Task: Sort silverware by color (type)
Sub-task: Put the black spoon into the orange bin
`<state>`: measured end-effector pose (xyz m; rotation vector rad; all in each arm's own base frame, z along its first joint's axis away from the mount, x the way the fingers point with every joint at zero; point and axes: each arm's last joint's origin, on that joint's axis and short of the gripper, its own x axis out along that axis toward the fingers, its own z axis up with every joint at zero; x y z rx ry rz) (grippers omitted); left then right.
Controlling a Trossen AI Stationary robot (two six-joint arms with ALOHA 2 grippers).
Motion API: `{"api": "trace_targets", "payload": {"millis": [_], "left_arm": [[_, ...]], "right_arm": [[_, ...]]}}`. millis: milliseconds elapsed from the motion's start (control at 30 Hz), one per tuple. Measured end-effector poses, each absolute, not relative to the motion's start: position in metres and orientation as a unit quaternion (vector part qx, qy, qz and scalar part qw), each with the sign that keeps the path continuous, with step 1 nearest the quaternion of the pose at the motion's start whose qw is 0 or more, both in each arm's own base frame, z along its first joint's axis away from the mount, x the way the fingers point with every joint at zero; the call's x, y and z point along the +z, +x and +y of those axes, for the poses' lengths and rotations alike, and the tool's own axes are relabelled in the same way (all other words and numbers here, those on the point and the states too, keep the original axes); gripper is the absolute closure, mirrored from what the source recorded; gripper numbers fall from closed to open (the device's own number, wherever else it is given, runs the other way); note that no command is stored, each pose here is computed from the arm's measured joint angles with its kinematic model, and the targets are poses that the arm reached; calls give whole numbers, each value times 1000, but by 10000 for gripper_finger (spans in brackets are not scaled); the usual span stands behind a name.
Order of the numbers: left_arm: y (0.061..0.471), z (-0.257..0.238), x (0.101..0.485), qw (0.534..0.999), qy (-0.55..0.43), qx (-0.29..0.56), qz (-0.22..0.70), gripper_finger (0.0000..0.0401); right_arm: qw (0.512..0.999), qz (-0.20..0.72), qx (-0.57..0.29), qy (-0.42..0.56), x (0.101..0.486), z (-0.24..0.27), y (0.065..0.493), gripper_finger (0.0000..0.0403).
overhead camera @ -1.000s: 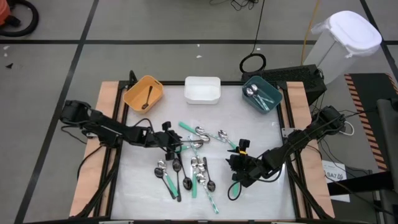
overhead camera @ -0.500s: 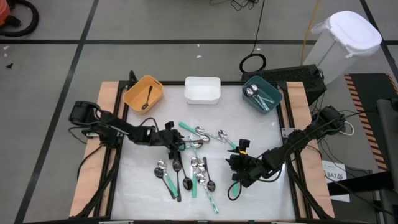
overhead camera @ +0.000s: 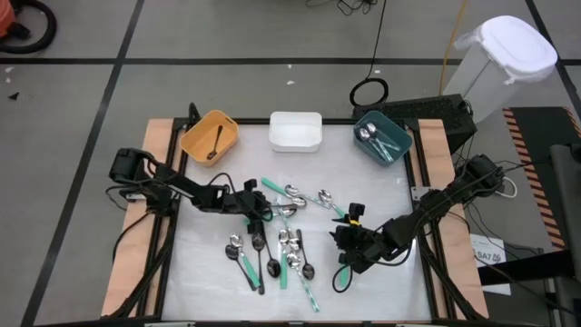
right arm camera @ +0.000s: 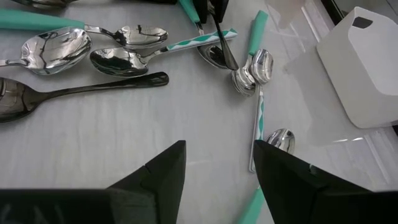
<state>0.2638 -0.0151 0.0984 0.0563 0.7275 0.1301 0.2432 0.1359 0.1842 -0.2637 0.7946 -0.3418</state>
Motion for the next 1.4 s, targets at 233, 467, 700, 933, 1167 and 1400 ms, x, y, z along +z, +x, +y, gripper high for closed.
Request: {"api": "trace_targets", "payload": {"millis": [233,467,700,933,1167,1400], "left_arm": [[264,-15,98,931,33,60,358,357],[263,-14,98,929,35,83,358,392],[260,-12,106,929,27,101,354,393],[256,-12,123,937,7,111,330,394],[254,-11,151,955,-17,127,267,395],[249,-14,176,970,-31,118,208,395]], "right_arm": [[900,384,-165,-127,184,136,243,218],[900,384,-165,-127,184,136,243,218],[900,384,-165,-127,184,136,243,218],[899,385,-163,-131,184,136,243,218],[898,386,-160,-135,184,136,243,218],[898,386,-160,-136,184,136,243,218]]}}
